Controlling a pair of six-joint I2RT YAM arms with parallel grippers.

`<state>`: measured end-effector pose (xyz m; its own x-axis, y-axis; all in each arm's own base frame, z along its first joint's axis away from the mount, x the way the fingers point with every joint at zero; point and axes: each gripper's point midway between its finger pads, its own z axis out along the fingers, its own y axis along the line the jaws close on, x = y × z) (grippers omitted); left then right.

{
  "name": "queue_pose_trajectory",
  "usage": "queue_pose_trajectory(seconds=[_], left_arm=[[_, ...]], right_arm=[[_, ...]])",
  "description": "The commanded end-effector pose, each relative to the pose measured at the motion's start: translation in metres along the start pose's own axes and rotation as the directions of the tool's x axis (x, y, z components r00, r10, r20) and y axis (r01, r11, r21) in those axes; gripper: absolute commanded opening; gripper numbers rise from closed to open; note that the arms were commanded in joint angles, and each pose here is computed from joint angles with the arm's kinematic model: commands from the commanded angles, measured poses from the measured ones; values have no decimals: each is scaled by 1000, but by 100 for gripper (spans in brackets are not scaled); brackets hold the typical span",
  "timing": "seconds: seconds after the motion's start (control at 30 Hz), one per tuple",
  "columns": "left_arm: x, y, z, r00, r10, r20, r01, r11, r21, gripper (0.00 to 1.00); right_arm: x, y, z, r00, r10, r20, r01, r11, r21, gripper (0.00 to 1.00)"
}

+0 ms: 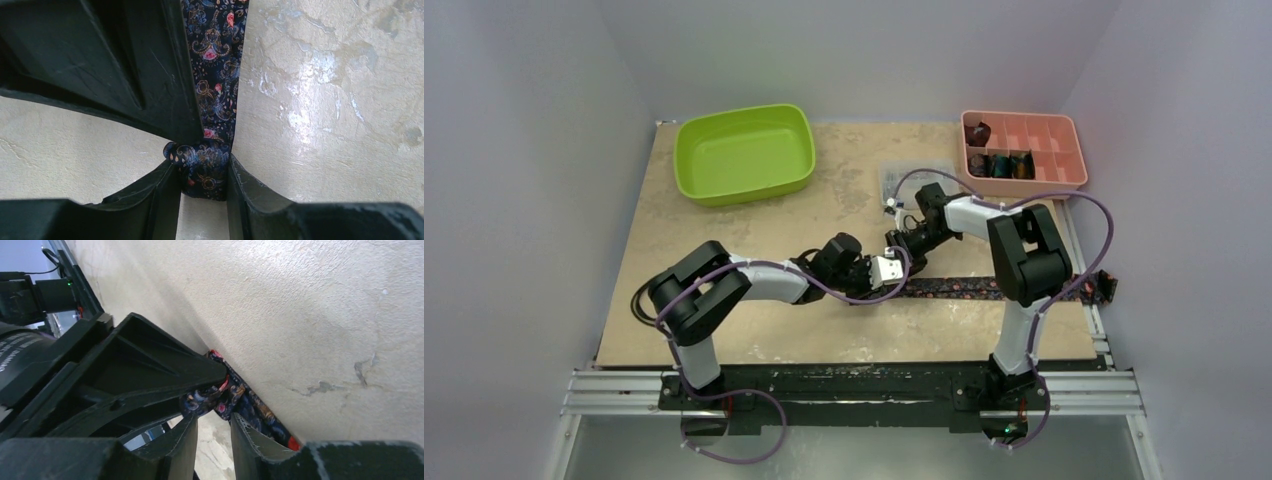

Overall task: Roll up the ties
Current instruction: Roll the tie at the center of the board.

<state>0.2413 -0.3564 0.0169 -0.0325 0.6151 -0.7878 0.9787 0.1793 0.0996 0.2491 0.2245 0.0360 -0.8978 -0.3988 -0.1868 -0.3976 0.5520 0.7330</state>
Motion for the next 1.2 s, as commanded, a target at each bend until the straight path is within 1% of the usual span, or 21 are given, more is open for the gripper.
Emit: queue_pose_trajectory(seconds=[0.0,0.1,0.2,0.3,0.4,0.7,0.73,0.87,0.97,1.07,1.17], left_arm=[[82,-18,-9,957,-33,-289,44,999,30,31],[80,-18,-9,956,-26,-292,38,999,36,31],[79,-20,-8,955,-15,-296,29,999,45,30],[77,-19,-7,956,-10,-294,24,999,45,31],[76,-19,-6,955,-10,-295,25,999,47,31],[75,-21,-5,955,3,-297,14,998,55,31],[76,-21,-5,954,4,-298,14,998,56,31],[76,-22,-5,956,7,-294,12,998,64,33],[76,-23,-6,958,7,-287,12,998,64,36],[72,-21,-6,964,4,-267,12,998,58,45],[62,-19,-7,977,7,-211,6,998,60,57]], right_arm=[[-10,21,-24,997,-62,36,63,998,-12,32],[-7,28,-31,998,-50,49,52,998,-38,35],[-5,35,-30,998,-27,58,31,997,-65,45],[-5,36,-22,998,19,60,-13,995,-98,46],[-5,30,-10,997,53,49,-47,993,-108,43],[-10,17,7,997,66,33,-62,992,-110,32],[-9,16,8,997,70,28,-66,991,-114,29],[-6,10,9,996,89,1,-89,991,-99,0],[-2,-1,6,996,90,-12,-90,995,-51,0],[6,-10,3,995,98,-26,-99,995,-17,0],[16,-19,4,992,116,-45,-116,993,8,0]])
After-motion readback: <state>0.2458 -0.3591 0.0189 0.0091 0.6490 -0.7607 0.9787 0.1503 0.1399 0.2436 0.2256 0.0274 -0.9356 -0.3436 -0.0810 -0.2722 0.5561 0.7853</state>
